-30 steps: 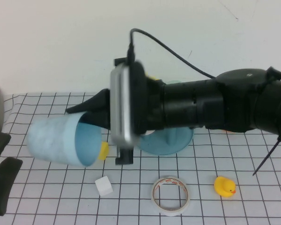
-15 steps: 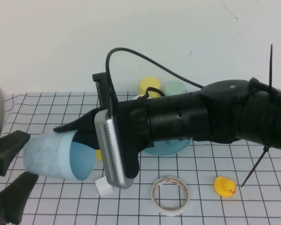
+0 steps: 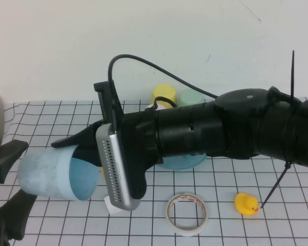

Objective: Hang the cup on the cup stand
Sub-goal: Adjust the cup with two arms

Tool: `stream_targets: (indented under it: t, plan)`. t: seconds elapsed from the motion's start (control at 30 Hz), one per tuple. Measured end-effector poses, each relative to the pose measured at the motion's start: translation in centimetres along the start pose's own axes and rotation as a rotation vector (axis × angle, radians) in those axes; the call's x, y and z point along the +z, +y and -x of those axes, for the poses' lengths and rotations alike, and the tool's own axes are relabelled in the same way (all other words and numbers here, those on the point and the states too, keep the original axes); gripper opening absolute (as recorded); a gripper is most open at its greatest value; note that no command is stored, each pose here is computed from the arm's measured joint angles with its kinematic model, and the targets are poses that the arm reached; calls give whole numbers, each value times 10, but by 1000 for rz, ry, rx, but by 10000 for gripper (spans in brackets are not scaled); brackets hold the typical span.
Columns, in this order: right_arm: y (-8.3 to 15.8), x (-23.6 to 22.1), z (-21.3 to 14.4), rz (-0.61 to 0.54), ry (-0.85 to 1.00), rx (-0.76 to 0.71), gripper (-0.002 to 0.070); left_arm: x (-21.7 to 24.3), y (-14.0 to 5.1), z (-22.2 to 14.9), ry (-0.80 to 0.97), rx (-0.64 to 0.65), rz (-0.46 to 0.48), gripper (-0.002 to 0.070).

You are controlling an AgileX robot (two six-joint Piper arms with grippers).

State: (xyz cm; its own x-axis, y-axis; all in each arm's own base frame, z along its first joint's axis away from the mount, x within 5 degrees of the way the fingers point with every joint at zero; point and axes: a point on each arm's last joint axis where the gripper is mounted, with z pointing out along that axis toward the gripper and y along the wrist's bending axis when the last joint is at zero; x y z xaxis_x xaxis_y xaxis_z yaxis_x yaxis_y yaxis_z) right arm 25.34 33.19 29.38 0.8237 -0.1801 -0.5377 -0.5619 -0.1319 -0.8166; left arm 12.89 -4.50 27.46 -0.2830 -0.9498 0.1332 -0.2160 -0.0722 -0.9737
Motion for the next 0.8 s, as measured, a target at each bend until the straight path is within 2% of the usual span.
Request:
stream_targets:
  t: [0.23,0.5,0.67,0.8]
  plan:
    - [-13,10,14,-39,27,-52,17,0,0,1,-7,-2,-5,692]
    - [-8,22,26,-30,29,-68,17,0,-1,2,-21,0,-15,690]
    - [-4,27,25,-18,25,-59,17,0,-1,1,-14,10,-11,594]
    - [-4,27,25,-18,24,-60,18,0,-1,2,-17,21,-12,594]
